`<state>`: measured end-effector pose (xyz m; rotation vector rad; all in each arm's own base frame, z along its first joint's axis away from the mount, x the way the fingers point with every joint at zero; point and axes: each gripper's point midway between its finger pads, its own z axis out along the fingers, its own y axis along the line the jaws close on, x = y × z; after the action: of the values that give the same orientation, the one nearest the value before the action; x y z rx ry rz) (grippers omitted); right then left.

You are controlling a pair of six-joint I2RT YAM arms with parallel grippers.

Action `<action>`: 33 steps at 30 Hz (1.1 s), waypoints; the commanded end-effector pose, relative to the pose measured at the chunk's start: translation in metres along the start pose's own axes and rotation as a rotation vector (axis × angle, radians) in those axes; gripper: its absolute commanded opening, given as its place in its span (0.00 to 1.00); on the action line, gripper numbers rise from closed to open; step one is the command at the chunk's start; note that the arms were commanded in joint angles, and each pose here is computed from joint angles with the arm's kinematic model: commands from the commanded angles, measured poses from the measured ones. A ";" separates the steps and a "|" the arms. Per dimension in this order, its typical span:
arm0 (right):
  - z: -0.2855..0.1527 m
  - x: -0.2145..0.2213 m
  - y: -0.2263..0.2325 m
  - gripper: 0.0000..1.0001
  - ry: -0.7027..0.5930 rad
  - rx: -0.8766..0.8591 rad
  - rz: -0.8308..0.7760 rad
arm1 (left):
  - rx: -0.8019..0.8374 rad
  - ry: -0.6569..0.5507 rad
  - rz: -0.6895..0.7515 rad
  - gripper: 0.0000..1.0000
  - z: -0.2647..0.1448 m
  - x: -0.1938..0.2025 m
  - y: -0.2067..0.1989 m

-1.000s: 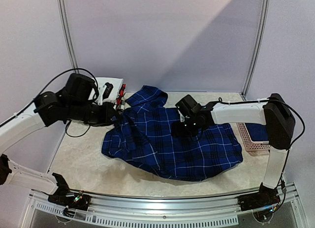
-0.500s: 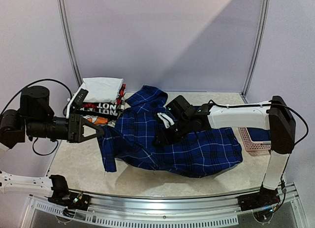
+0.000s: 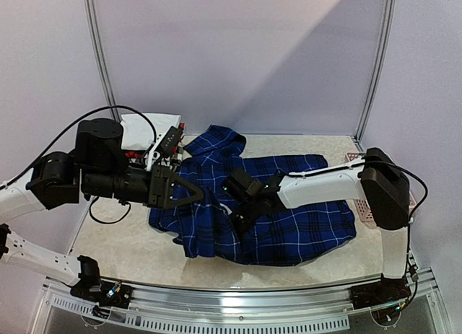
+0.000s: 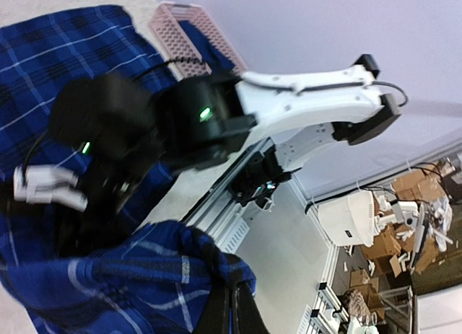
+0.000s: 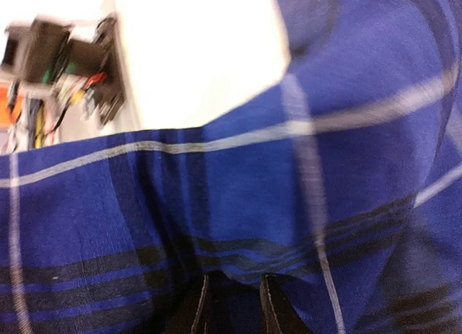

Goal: Fold and stack the mixed laundry pile
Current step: Pick up the flattened shirt from the center of the board.

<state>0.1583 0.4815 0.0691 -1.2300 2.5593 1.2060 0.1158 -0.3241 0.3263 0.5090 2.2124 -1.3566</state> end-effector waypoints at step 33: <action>-0.190 0.033 -0.109 0.88 -0.399 0.862 0.407 | -0.283 -0.205 0.245 0.00 -0.017 -0.017 0.045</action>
<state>0.2554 0.3602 0.1135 -0.4868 2.5981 0.4938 0.1368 -0.3106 0.3217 0.5289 2.0639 -1.0721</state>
